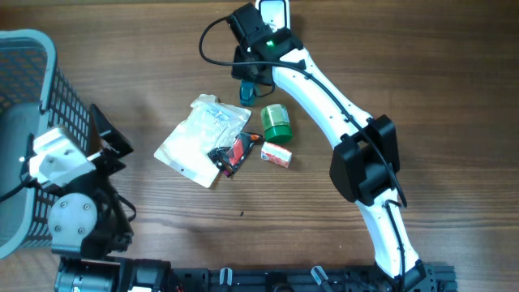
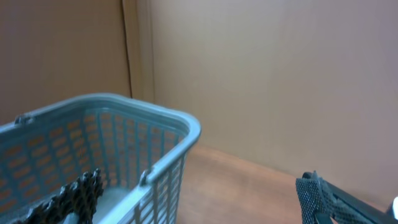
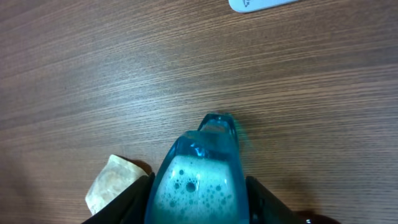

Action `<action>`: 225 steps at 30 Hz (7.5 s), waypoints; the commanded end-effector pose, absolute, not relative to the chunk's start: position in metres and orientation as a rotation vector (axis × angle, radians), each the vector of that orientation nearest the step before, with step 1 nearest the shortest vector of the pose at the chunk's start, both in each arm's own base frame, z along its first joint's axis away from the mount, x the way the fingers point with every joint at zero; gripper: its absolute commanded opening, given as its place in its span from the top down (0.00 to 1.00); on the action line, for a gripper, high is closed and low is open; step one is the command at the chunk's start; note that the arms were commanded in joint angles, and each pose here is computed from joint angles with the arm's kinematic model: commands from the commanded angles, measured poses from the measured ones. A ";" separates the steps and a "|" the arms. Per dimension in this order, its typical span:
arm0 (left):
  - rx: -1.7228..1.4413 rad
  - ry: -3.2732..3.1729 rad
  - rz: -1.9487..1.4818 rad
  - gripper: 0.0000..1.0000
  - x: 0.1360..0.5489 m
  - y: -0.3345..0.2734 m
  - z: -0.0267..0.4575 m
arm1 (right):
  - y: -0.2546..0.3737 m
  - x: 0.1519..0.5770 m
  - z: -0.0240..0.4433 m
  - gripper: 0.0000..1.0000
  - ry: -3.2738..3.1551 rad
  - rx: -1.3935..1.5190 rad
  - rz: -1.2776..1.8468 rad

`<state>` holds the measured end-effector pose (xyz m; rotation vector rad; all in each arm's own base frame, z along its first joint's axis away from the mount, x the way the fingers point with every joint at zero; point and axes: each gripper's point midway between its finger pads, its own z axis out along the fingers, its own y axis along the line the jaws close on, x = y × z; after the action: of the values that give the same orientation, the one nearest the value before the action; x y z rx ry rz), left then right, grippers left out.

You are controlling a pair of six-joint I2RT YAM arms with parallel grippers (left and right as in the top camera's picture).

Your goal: Scan the item barcode

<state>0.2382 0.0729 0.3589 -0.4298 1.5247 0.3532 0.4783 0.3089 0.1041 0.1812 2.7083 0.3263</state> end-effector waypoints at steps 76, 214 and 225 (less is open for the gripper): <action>-0.271 2.144 0.604 0.00 0.191 0.081 0.227 | 0.223 0.455 0.109 0.00 2.484 1.284 0.080; -0.271 2.144 0.604 0.00 0.191 0.081 0.227 | 0.195 0.433 0.094 0.01 2.963 -0.662 -0.066; -0.271 2.144 0.604 0.00 0.191 0.081 0.227 | 0.202 0.428 0.093 0.21 2.987 -0.626 0.007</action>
<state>0.1915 0.0779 0.2247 -0.2573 2.1523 0.5907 0.4315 0.1972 0.0965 -0.6418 2.9649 -0.0377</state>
